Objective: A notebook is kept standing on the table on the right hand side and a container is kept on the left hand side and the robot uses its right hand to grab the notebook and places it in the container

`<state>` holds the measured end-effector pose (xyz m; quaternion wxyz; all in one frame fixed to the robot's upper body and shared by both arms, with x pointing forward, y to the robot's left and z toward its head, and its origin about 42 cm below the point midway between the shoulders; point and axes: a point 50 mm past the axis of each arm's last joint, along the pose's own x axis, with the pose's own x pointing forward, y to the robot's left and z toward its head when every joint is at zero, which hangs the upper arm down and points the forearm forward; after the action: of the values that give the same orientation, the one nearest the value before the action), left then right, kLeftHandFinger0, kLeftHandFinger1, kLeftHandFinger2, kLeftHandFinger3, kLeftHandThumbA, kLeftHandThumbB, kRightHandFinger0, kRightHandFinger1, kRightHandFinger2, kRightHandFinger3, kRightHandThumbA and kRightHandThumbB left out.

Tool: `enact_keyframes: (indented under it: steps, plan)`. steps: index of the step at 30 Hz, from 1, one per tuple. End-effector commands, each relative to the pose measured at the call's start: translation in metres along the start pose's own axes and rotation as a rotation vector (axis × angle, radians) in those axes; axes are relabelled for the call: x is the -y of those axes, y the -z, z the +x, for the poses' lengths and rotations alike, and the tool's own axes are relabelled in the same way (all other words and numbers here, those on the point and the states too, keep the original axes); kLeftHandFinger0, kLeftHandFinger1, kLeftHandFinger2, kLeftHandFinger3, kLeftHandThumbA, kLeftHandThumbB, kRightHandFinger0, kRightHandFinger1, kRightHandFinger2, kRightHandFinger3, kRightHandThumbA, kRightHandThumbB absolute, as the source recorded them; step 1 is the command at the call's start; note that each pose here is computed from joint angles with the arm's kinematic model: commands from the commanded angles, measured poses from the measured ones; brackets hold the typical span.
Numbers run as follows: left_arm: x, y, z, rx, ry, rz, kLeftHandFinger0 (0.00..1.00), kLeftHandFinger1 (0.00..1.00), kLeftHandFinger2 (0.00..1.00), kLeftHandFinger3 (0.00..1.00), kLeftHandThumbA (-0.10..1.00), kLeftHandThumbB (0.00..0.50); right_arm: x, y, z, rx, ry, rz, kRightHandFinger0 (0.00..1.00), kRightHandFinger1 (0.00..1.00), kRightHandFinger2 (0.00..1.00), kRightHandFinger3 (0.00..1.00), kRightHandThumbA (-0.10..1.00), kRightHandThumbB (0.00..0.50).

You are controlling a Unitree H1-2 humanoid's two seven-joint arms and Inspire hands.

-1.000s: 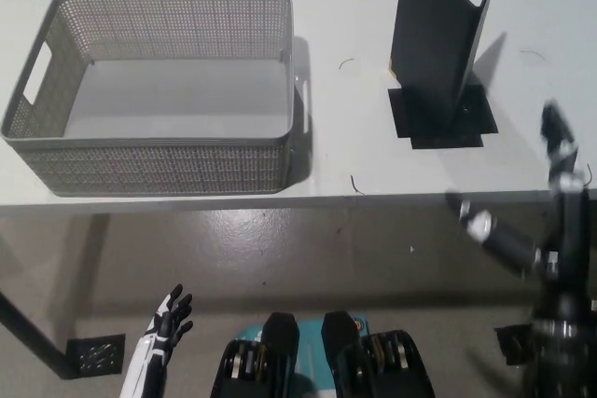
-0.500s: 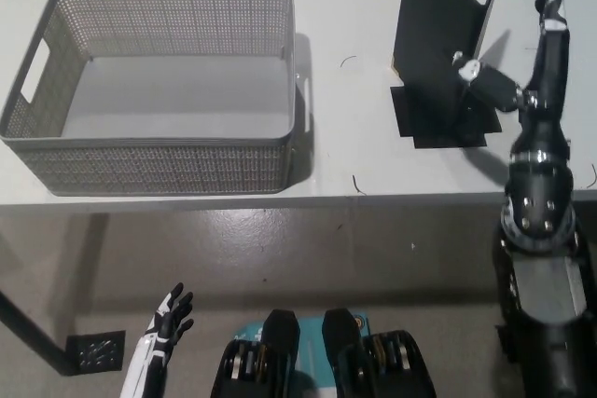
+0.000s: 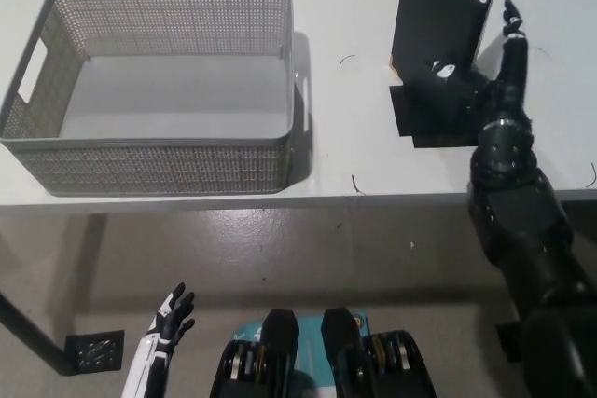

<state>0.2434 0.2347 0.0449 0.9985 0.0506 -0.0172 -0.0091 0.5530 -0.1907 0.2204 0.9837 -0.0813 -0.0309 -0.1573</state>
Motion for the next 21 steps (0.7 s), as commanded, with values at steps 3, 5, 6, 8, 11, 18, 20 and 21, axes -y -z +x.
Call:
enact_keyframes:
  steps: [3,5,6,8,11,18,20,21]
  plan:
    - [0.006,-0.005,0.001,0.051,0.024,-0.001,1.00,1.00,1.00,1.00,1.00,0.286,-0.007,-0.049,0.026,-0.085,-0.005,0.313,1.00,1.00,1.00,1.00,0.80,0.443]
    - [0.006,-0.005,-0.001,0.040,0.033,-0.007,1.00,1.00,1.00,1.00,1.00,0.286,-0.007,-0.048,0.028,-0.201,0.042,0.563,0.93,0.96,1.00,1.00,0.63,0.374]
    - [0.006,-0.006,0.001,0.042,0.035,-0.005,1.00,1.00,1.00,1.00,1.00,0.288,-0.006,-0.049,0.029,-0.213,0.056,0.596,0.75,0.81,0.95,1.00,0.57,0.390]
    - [0.006,-0.009,0.004,0.043,0.034,-0.008,1.00,1.00,1.00,1.00,1.00,0.303,-0.004,-0.056,0.031,-0.206,0.125,0.603,0.32,0.41,0.49,0.43,0.17,0.299]
    - [0.004,-0.011,0.007,0.047,0.037,-0.004,1.00,1.00,1.00,1.00,1.00,0.325,-0.008,-0.074,0.034,-0.173,0.136,0.695,0.00,0.00,0.14,0.18,-0.10,0.193]
    - [0.001,-0.007,0.006,0.050,0.043,0.015,1.00,1.00,1.00,1.00,1.00,0.292,-0.015,-0.101,0.035,-0.103,0.119,0.802,0.00,0.00,0.43,0.21,-0.10,0.100]
    - [0.001,-0.006,0.005,0.045,0.039,0.016,1.00,1.00,1.00,1.00,1.00,0.298,-0.014,-0.105,0.036,-0.089,0.125,0.838,0.00,0.02,0.71,0.45,-0.10,0.086]
    - [0.001,-0.006,0.005,0.046,0.038,0.017,1.00,1.00,1.00,1.00,1.00,0.298,-0.014,-0.106,0.036,-0.089,0.133,0.844,0.00,0.04,0.74,0.53,-0.10,0.111]
